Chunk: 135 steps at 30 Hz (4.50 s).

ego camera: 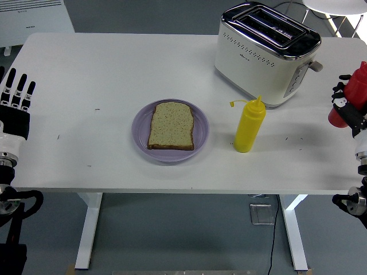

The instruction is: Pick up the cup,pour liquid into bread,place the cup on the desk

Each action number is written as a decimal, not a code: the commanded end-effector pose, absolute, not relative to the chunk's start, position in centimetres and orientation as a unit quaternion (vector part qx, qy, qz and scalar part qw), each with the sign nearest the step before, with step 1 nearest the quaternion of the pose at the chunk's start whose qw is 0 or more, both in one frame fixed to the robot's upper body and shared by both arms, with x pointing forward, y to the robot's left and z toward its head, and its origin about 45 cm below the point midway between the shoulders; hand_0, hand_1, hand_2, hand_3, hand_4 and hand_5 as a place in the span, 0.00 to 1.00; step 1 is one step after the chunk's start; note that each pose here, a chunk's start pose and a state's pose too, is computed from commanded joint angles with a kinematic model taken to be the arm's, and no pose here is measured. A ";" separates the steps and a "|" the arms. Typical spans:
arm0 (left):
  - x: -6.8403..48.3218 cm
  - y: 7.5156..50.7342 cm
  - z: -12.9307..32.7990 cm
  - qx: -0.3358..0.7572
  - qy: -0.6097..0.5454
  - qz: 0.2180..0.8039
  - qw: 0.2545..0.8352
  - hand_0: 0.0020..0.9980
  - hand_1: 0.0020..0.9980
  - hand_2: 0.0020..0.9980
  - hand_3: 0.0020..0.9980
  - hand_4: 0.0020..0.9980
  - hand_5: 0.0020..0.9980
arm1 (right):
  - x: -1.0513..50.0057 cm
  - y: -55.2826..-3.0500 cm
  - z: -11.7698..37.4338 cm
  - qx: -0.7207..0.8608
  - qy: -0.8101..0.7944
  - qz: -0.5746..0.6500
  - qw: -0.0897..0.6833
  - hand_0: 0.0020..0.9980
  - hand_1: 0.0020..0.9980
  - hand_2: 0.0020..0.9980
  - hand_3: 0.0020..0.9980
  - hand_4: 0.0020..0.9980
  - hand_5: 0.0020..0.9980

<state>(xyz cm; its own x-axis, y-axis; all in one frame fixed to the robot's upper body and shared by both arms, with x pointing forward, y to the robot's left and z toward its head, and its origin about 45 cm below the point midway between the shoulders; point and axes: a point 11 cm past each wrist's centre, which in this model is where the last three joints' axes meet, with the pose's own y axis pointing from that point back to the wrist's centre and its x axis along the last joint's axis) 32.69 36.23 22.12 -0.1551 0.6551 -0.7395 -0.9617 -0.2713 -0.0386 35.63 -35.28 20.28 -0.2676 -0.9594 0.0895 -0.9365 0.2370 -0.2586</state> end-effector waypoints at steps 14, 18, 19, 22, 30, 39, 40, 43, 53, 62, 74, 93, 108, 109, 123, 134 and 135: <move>32.7 36.2 22.0 -0.333 0.232 0.724 0.558 0.81 0.78 0.81 0.73 0.48 1.00 | 35.3 -35.3 16.3 -0.585 0.806 -0.090 -0.001 0.26 0.29 0.37 0.47 0.44 0.11; 32.7 36.1 22.0 -0.333 0.232 0.724 0.558 0.81 0.78 0.81 0.73 0.48 1.00 | 35.3 -35.0 15.9 -0.587 0.805 -0.087 -0.005 0.26 0.29 0.37 0.47 0.45 0.12; 32.8 36.1 22.0 -0.333 0.232 0.724 0.558 0.81 0.78 0.81 0.73 0.48 1.00 | 35.3 -35.0 15.6 -0.587 0.805 -0.084 -0.008 0.26 0.29 0.37 0.47 0.45 0.12; 32.7 36.1 22.0 -0.333 0.232 0.724 0.558 0.81 0.78 0.81 0.73 0.48 1.00 | 35.3 -35.0 15.3 -0.586 0.806 -0.081 -0.011 0.26 0.30 0.37 0.47 0.45 0.12; 32.8 36.1 22.0 -0.332 0.232 0.724 0.558 0.81 0.78 0.81 0.73 0.48 1.00 | 35.7 -34.0 15.1 -0.592 0.802 -0.073 -0.008 0.26 0.30 0.37 0.47 0.45 0.16; 32.7 36.3 22.0 -0.334 0.231 0.725 0.556 0.81 0.78 0.80 0.73 0.48 1.00 | 35.6 -34.2 14.6 -0.590 0.804 -0.071 -0.015 0.32 0.33 0.39 0.48 0.46 0.19; 32.7 36.3 22.0 -0.334 0.231 0.725 0.556 0.81 0.78 0.80 0.73 0.48 1.00 | 35.6 -34.2 14.5 -0.590 0.804 -0.071 -0.017 0.32 0.33 0.39 0.48 0.46 0.19; 32.7 36.2 22.0 -0.334 0.231 0.725 0.557 0.81 0.78 0.80 0.73 0.48 1.00 | 35.5 -34.2 14.4 -0.590 0.804 -0.072 -0.020 0.32 0.33 0.39 0.48 0.46 0.19; 32.8 36.2 22.0 -0.334 0.231 0.724 0.558 0.81 0.78 0.81 0.73 0.48 1.00 | 35.0 -34.5 14.0 -0.586 0.806 -0.083 -0.035 0.44 0.41 0.44 0.50 0.53 0.22; 32.8 36.2 22.1 -0.334 0.230 0.725 0.557 0.81 0.78 0.80 0.73 0.48 1.00 | 34.3 -34.7 13.7 -0.578 0.808 -0.101 -0.051 0.52 0.47 0.47 0.54 0.65 0.19; 32.8 36.2 22.0 -0.333 0.231 0.724 0.558 0.81 0.78 0.80 0.73 0.48 1.00 | 33.3 -34.1 13.2 -0.595 0.790 -0.130 -0.070 0.75 0.64 0.65 0.78 0.70 0.19; 32.7 36.1 22.0 -0.332 0.230 0.725 0.559 0.80 0.78 0.80 0.73 0.48 1.00 | 32.5 -34.8 12.9 -0.591 0.793 -0.131 -0.072 0.88 0.74 0.83 0.86 0.75 0.23; 32.8 36.2 22.2 -0.332 0.225 0.726 0.559 0.81 0.78 0.80 0.73 0.48 1.00 | 32.5 -35.0 12.8 -0.600 0.785 -0.133 -0.078 0.91 0.79 0.90 0.89 0.76 0.25; 32.8 36.2 22.2 -0.331 0.225 0.726 0.559 0.81 0.78 0.80 0.73 0.48 1.00 | 32.5 -35.0 12.7 -0.600 0.785 -0.132 -0.079 0.91 0.79 0.90 0.89 0.76 0.25; 32.8 36.2 22.3 -0.332 0.224 0.726 0.559 0.80 0.78 0.80 0.73 0.48 1.00 | 32.7 -35.3 12.5 -0.608 0.779 -0.122 -0.094 0.94 0.82 0.94 0.93 0.78 0.27; 32.8 36.3 22.3 -0.332 0.223 0.726 0.559 0.80 0.78 0.80 0.73 0.48 1.00 | 32.5 -35.6 12.8 -0.600 0.784 -0.130 -0.089 0.96 0.84 0.97 0.97 0.82 0.25; 32.8 36.3 22.3 -0.333 0.223 0.726 0.559 0.80 0.78 0.80 0.73 0.48 1.00 | 32.5 -35.7 12.8 -0.599 0.785 -0.130 -0.089 0.96 0.84 0.97 0.97 0.82 0.25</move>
